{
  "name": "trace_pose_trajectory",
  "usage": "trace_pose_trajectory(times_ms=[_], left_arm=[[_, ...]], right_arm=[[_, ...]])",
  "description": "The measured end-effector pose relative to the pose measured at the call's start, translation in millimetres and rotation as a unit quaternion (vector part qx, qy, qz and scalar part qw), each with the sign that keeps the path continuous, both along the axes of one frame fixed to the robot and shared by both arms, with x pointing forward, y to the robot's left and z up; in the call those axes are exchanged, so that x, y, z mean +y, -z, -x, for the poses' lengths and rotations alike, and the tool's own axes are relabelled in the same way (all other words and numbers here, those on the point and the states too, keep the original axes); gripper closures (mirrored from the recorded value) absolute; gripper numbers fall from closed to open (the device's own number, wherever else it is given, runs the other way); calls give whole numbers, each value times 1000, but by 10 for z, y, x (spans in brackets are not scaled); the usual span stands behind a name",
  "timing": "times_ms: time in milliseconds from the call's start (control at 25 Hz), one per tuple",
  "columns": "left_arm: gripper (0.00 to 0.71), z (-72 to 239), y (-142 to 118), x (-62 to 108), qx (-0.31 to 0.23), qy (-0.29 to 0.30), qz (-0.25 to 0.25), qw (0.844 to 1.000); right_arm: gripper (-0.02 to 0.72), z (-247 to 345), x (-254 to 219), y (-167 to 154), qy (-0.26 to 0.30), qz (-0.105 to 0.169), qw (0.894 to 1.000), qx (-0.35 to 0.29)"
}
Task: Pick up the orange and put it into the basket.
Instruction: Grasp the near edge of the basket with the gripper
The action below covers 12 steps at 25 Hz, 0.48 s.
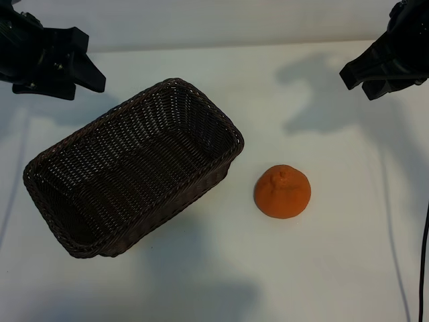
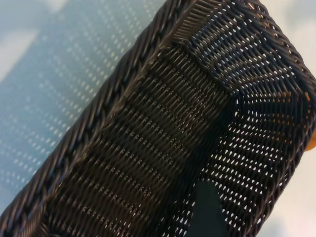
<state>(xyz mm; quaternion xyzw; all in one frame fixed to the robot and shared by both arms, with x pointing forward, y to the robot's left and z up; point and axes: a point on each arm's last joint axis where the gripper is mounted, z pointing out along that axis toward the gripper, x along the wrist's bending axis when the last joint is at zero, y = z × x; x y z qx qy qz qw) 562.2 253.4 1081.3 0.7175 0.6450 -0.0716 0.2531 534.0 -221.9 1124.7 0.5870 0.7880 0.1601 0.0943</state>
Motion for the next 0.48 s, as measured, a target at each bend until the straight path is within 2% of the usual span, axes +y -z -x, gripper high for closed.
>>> trace_pose_trajectory(times_ms=[240, 360, 480], left_arm=[[150, -22, -4, 4, -13, -2, -2, 1000], [150, -2, 5, 10, 3, -8, -4, 1000], [150, 17, 35, 67, 27, -35, -33, 998]], right_arm=[[448, 0, 0, 0, 0, 0, 1000, 0], [448, 0, 0, 0, 0, 0, 1000, 0], [448, 0, 0, 0, 0, 0, 1000, 0]])
